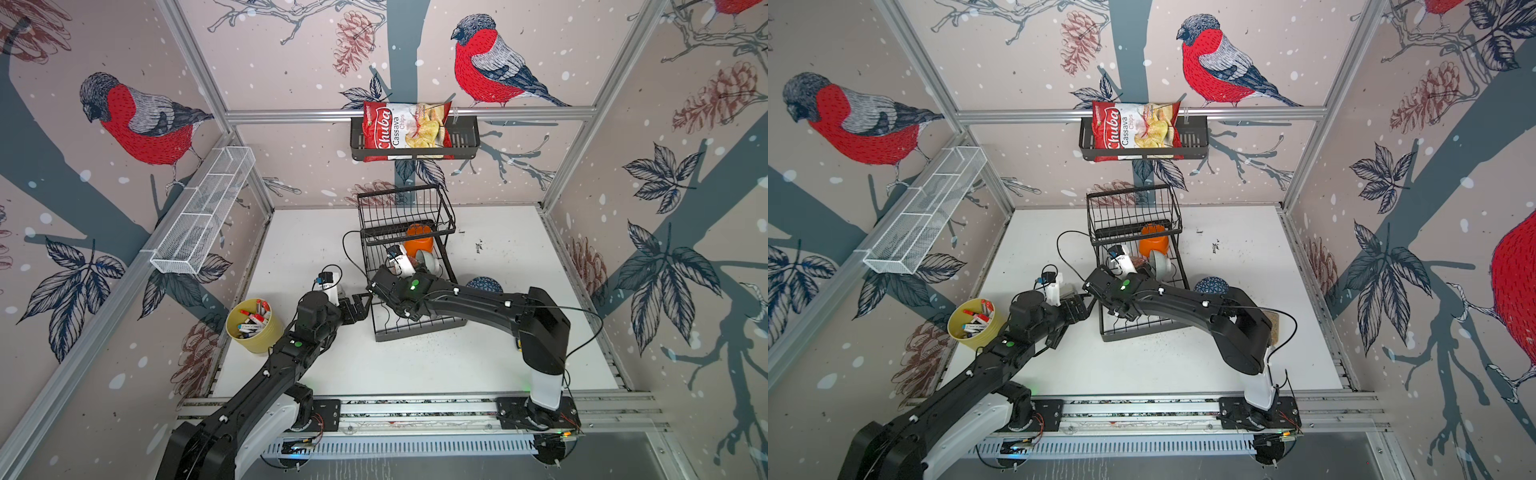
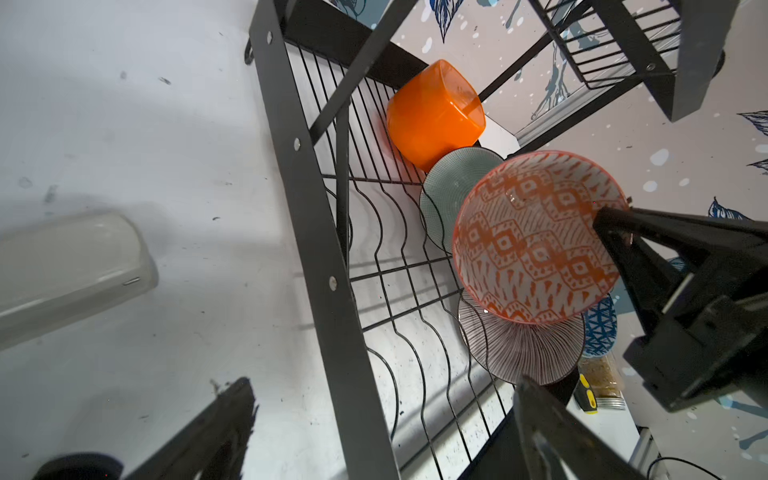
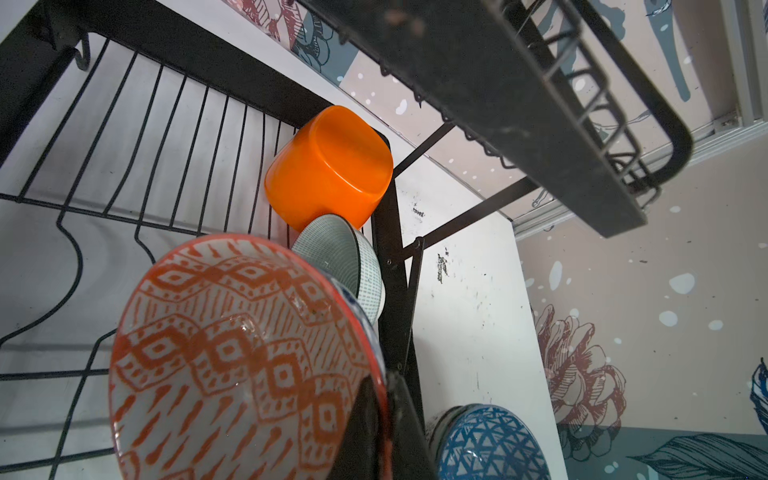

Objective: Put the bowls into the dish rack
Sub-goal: 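Lower the orange-patterned bowl into the rack slots beside the purple-striped bowl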

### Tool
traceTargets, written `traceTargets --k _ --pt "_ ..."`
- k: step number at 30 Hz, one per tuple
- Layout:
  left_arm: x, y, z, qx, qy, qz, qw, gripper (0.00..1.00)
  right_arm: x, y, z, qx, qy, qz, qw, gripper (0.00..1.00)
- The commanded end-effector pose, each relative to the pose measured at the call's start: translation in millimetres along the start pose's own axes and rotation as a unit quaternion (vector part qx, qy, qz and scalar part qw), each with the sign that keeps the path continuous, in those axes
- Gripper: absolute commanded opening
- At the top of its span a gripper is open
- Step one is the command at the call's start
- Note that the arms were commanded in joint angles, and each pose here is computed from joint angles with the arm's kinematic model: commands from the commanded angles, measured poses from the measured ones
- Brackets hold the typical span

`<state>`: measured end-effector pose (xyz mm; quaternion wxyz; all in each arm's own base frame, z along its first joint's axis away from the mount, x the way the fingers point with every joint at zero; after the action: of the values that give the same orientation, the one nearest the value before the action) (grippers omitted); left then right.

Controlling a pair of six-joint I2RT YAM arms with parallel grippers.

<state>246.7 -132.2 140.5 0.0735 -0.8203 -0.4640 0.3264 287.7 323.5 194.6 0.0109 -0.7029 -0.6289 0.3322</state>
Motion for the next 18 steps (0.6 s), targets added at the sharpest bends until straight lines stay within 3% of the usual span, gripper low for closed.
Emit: traceTargets --k 1,18 --pt "-7.5 2.8 -4.9 -0.01 0.0 0.028 1.0 0.96 -1.8 3.9 -14.0 -0.03 0.003 0.024 0.999 0.0" --pt "-3.2 11.2 8.6 0.023 -0.009 0.029 0.999 0.96 15.5 31.4 -12.3 -0.037 -0.038 0.063 0.997 0.0"
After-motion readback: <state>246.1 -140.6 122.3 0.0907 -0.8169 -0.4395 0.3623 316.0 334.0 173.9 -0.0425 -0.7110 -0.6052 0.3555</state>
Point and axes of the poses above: each gripper's point midway between its finger pads, its own y axis out along the fingers, its own x axis along the line the jaws close on, z = x × y, the point moved 3 cm from there along -y, back along the fingers, and after that the axes turned 13 degrees about y, right-handed, at the moved point
